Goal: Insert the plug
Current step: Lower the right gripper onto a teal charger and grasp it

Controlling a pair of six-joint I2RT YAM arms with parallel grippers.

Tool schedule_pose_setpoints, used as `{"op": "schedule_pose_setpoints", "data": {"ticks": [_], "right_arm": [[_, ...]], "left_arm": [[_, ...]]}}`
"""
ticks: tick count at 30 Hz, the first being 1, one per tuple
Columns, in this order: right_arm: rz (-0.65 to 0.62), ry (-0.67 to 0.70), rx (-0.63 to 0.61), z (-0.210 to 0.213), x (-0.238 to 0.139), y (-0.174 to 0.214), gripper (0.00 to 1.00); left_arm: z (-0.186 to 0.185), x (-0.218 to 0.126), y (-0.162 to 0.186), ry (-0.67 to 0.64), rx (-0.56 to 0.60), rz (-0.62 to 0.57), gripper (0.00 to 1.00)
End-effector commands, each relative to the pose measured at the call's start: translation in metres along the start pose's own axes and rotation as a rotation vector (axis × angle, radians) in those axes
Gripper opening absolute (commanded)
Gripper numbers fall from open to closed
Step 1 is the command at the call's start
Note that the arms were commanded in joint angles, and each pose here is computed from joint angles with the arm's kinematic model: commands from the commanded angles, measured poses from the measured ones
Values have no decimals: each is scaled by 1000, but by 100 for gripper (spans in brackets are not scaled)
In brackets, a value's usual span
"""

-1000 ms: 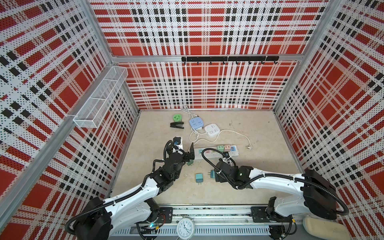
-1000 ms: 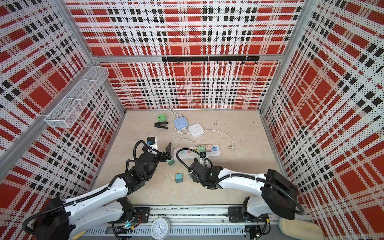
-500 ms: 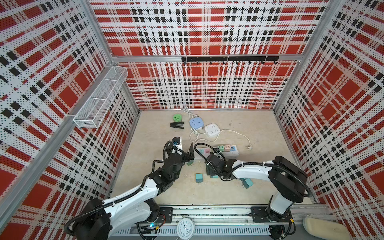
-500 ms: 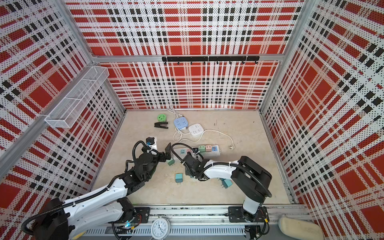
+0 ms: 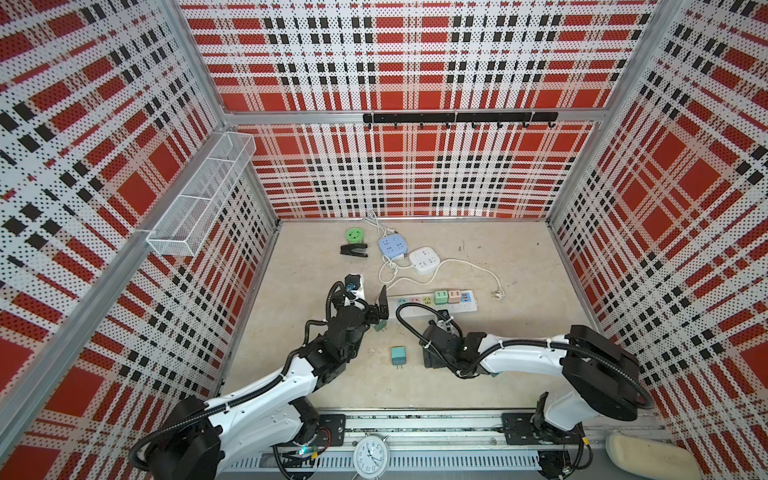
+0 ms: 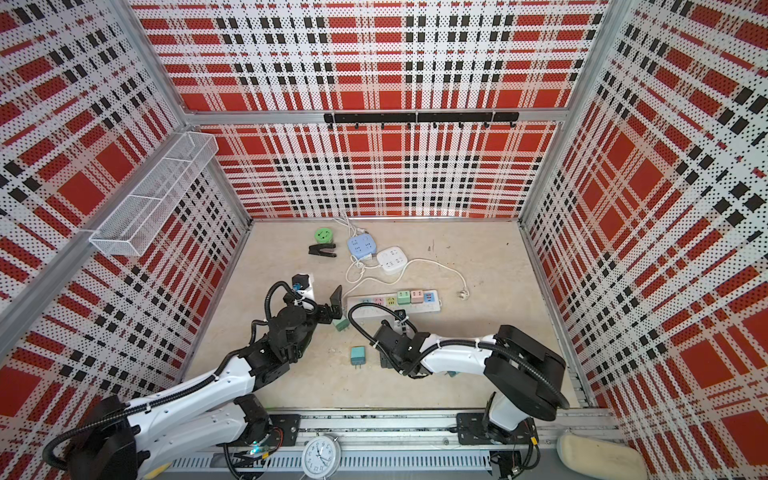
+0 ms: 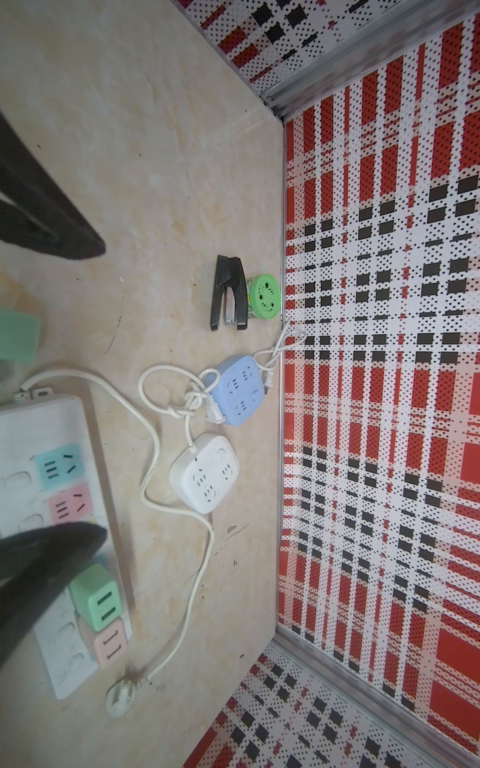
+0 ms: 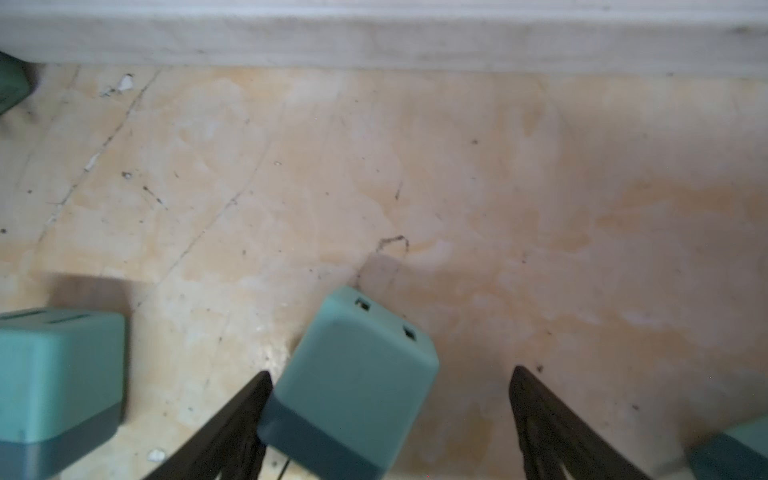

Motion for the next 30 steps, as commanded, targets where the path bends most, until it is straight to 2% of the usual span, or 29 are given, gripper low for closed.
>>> {"op": "schedule_pose_setpoints", "data": {"ticks": [1, 6, 11, 17, 22, 30], "right_arm": [[11, 7, 33, -6, -7, 8, 91], [-3, 14, 36, -9, -8, 11, 92], [-13, -27, 28, 5, -2, 0, 88], [9, -35, 22, 15, 11, -1, 72], [23, -32, 23, 15, 15, 2, 53], [-7, -37, 45, 9, 7, 3, 37]], "left_arm": [[3, 0, -1, -10, -35, -15, 99], [2, 0, -1, -8, -36, -12, 99], [2, 0, -1, -7, -34, -12, 99], [2, 0, -2, -7, -37, -14, 99], [2, 0, -1, -10, -39, -13, 99], [2, -1, -1, 4, -39, -10, 99]]}}
Point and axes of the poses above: each gripper's point midway between its finger pads, its own x axis out along the fingers, its own z axis along the line the jaws close on, y = z × x, the point moved 7 cm from there along -x, back along the fingers, and after that the axes turned 13 degrees about -x, right-handed, at the moved point
